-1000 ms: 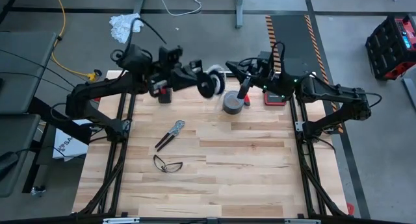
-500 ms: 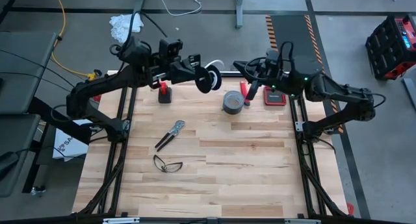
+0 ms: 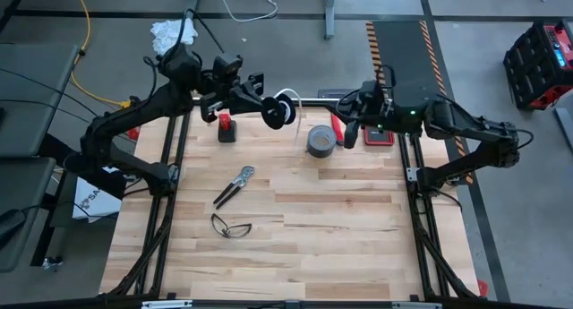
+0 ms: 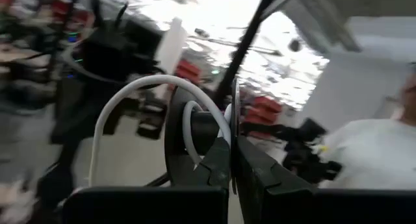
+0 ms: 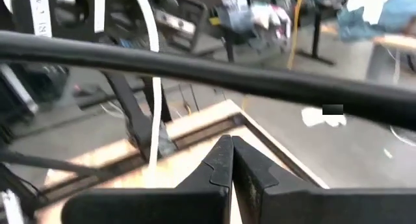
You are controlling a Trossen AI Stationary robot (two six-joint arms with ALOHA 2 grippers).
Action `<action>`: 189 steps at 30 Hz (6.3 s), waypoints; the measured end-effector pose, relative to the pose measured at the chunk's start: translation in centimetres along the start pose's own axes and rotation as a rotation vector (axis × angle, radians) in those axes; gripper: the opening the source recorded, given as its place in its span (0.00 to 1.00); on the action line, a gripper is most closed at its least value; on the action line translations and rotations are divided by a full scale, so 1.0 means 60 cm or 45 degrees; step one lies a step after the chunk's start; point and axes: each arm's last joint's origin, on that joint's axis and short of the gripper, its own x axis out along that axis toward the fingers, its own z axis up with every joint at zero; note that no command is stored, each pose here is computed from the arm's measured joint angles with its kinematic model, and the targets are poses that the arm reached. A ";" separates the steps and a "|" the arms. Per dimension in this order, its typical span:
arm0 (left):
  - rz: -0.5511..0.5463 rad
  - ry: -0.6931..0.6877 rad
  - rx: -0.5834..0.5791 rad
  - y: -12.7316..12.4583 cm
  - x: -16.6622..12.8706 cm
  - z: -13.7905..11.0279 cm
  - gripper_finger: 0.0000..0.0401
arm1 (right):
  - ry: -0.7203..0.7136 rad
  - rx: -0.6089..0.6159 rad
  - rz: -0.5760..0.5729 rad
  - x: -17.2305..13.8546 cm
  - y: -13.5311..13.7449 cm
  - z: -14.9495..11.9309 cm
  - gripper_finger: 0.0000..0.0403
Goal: Coil cords
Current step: Uncoil the white wire from the black spool
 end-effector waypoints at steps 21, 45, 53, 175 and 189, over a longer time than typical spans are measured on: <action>0.307 -0.232 0.015 -0.045 -0.090 -0.074 0.00 | 0.205 0.115 -0.009 0.010 -0.042 -0.017 0.00; 0.377 -0.235 0.074 -0.030 -0.112 -0.064 0.00 | 0.249 0.129 -0.006 0.012 -0.054 -0.020 0.00; 0.393 -0.211 0.065 -0.027 -0.112 -0.068 0.00 | 0.343 0.122 -0.030 0.007 -0.057 -0.031 0.00; -0.211 -0.202 -0.319 0.013 0.024 0.016 0.01 | -0.272 -0.437 0.183 0.110 0.023 0.068 0.48; -0.193 -0.234 -0.334 0.014 0.024 0.018 0.01 | -0.331 -0.416 0.056 0.119 0.029 0.070 0.02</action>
